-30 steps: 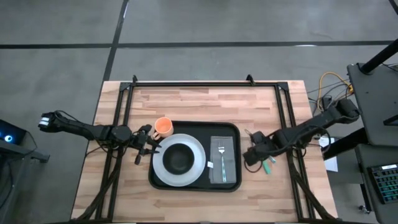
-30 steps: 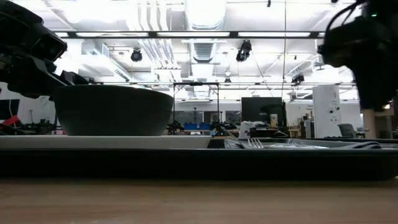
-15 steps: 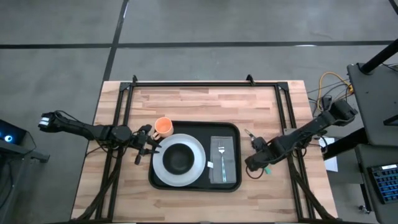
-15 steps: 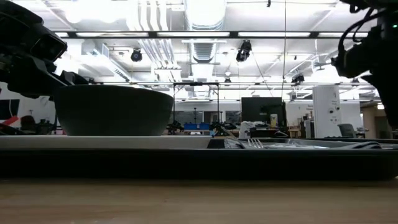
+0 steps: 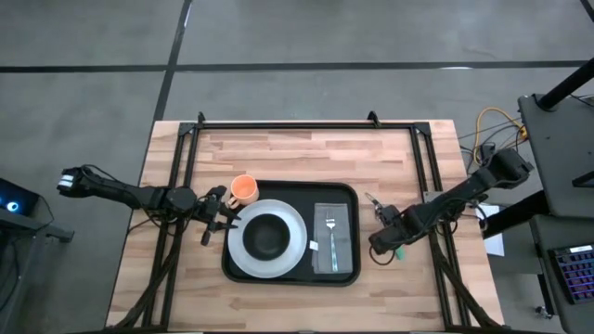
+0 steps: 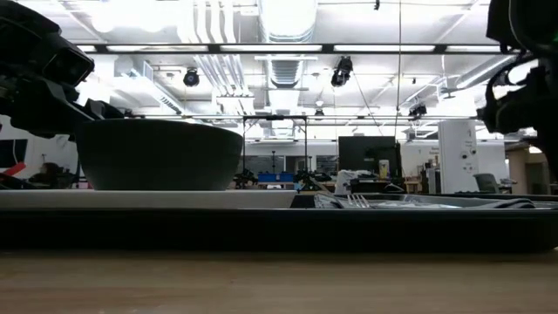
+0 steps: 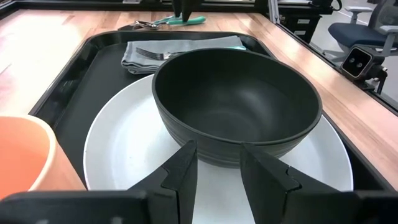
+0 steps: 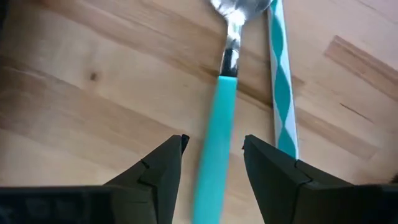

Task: Set up tray
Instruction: Put the blue spoon on top of the gray napkin to the right of the white plate

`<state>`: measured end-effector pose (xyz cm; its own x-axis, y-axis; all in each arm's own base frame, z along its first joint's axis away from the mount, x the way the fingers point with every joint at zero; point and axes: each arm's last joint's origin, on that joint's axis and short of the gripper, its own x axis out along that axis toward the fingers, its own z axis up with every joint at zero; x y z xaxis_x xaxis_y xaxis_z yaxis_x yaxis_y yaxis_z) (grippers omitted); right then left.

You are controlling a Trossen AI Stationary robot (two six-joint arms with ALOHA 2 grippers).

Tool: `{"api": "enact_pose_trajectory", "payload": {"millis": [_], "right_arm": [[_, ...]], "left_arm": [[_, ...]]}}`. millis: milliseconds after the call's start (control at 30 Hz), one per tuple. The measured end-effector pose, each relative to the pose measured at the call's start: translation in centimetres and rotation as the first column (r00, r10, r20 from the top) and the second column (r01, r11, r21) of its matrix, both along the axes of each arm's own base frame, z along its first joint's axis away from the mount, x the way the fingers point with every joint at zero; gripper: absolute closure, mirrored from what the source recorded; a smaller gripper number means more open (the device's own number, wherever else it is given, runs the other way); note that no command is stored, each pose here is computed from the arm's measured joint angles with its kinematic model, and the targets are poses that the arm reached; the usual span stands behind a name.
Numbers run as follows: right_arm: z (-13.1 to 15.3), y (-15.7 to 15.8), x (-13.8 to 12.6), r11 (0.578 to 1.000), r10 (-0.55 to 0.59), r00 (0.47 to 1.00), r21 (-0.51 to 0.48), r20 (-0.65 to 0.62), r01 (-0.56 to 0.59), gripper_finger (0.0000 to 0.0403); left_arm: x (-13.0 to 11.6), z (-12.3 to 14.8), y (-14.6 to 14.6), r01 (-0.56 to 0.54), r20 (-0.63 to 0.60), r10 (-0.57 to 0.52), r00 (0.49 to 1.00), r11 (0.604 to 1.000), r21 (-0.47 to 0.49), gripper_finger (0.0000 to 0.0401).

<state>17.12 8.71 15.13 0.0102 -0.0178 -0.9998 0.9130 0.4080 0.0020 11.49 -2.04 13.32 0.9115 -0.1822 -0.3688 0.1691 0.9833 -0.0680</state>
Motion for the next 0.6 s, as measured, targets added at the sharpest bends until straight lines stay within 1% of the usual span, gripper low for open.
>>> {"api": "enact_pose_trajectory", "payload": {"millis": [100, 233, 300, 600], "right_arm": [[-0.8, 0.0, 0.0, 1.000, 0.000, 0.999, 0.022, 0.039, 0.000, 0.0246], [-1.7, -0.1, -0.2, 0.999, -0.023, 0.998, 0.032, 0.054, 0.021, 0.0251], [-1.9, -0.2, -0.4, 0.999, -0.045, 0.998, 0.030, 0.049, 0.043, 0.0254], [-2.2, -0.4, -0.7, 0.998, -0.053, 0.998, 0.019, 0.041, 0.052, 0.0274]], "left_arm": [[0.0, 0.0, 0.0, 0.000, 0.000, 0.000, 1.000, 1.000, 0.000, 0.0300], [0.0, 0.0, 0.0, 0.000, 0.000, 0.000, 1.000, 1.000, 0.000, 0.0300], [0.0, 0.0, 0.0, 0.001, 0.000, -0.001, 1.000, 1.000, 0.000, 0.0300], [0.0, 0.0, 0.0, 0.000, 0.000, 0.000, 1.000, 1.000, 0.000, 0.0300]]}}
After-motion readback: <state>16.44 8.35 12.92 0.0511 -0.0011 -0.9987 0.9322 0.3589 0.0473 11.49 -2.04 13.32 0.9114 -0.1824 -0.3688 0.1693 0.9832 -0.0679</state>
